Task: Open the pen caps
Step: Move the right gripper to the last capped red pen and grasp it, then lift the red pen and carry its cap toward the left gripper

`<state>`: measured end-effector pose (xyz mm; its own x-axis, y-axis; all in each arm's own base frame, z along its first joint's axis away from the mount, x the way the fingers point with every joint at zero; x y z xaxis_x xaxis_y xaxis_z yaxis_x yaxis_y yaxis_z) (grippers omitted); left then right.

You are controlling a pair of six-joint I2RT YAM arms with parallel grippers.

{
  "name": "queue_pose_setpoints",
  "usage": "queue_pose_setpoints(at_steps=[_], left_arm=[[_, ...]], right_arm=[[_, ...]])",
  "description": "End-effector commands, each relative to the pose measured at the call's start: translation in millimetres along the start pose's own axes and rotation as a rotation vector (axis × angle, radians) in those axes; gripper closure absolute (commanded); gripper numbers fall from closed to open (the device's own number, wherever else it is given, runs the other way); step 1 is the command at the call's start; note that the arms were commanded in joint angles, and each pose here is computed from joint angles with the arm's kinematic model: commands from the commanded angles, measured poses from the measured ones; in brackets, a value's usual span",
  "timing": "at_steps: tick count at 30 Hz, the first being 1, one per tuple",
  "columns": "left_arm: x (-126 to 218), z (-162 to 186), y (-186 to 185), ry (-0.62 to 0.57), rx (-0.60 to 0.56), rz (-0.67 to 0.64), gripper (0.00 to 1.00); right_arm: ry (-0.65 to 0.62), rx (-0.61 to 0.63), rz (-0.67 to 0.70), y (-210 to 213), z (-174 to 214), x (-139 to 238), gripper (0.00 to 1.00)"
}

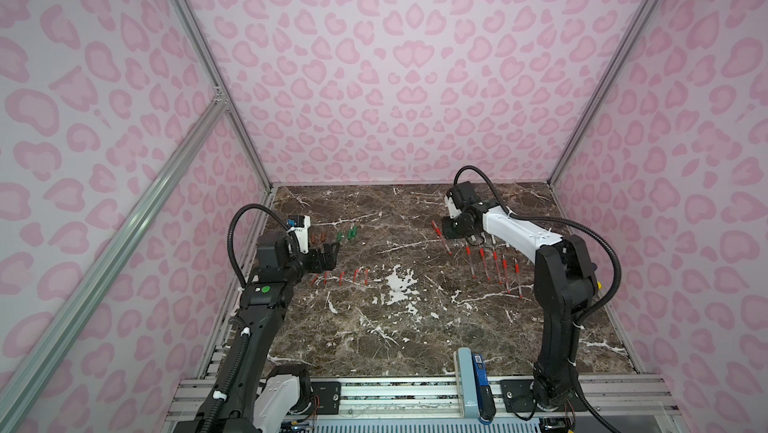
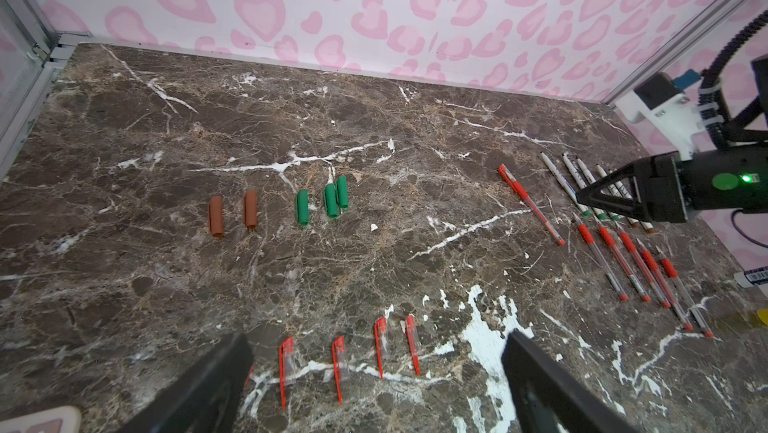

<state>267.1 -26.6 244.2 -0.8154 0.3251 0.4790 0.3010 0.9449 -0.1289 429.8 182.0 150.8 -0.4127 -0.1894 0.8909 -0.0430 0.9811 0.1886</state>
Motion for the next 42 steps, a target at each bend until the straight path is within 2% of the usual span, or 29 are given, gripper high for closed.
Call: queue_pose_setpoints(at_steps=[1,7,20,25,30,35,42], left_arm=[[2.8,-7.9,1.0,-0.027,-0.007,-0.012,0.02],[1.9,-7.0,3.0,-0.019,-0.002,-0.016,0.02],[0.0,-3.9,4.8,-0.013,0.004,-0.013,0.02],[-0.8,-2.8,3.1,-0.027,0.002,0.005,0.02],[-0.3,-4.8,3.0,-0.035,0.003,0.01,0.02],[-0.6,-7.4,-5.4,-0.033,0.024,0.102,0.02],[0.2,-14.2,-22.7,-0.062,0.086,0.289,0.03]], right_arm=[[0.077,0.025,0.045,-1.8,2.8,-16.9,0.62],[0.137,0.036,0.057,2.3,5.1,-41.2,0.72],[0.212,0.05,0.087,-2.0,33.3,-73.8,0.82],[0.209,0.058,0.096,-2.3,38.3,-74.1,0.92],[0.142,0.051,0.039,9.2,32.8,-46.6,0.97],[0.058,0.047,-0.069,36.3,37.5,-4.4,0.97],[-0.034,0.043,-0.299,85.0,72.7,45.6,0.98]])
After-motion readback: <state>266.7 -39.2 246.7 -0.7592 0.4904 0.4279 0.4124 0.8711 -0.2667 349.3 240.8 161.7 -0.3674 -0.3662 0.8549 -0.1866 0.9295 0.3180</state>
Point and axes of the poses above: each gripper's point midway between its finger pads, its own x axis back along the fingers, its own y axis along the line the jaws close on, z = x × y, the point moved 7 cm from there along x, back along the fingers, and after that the axes turned 10 degrees about -x, right-handed, at the moved point
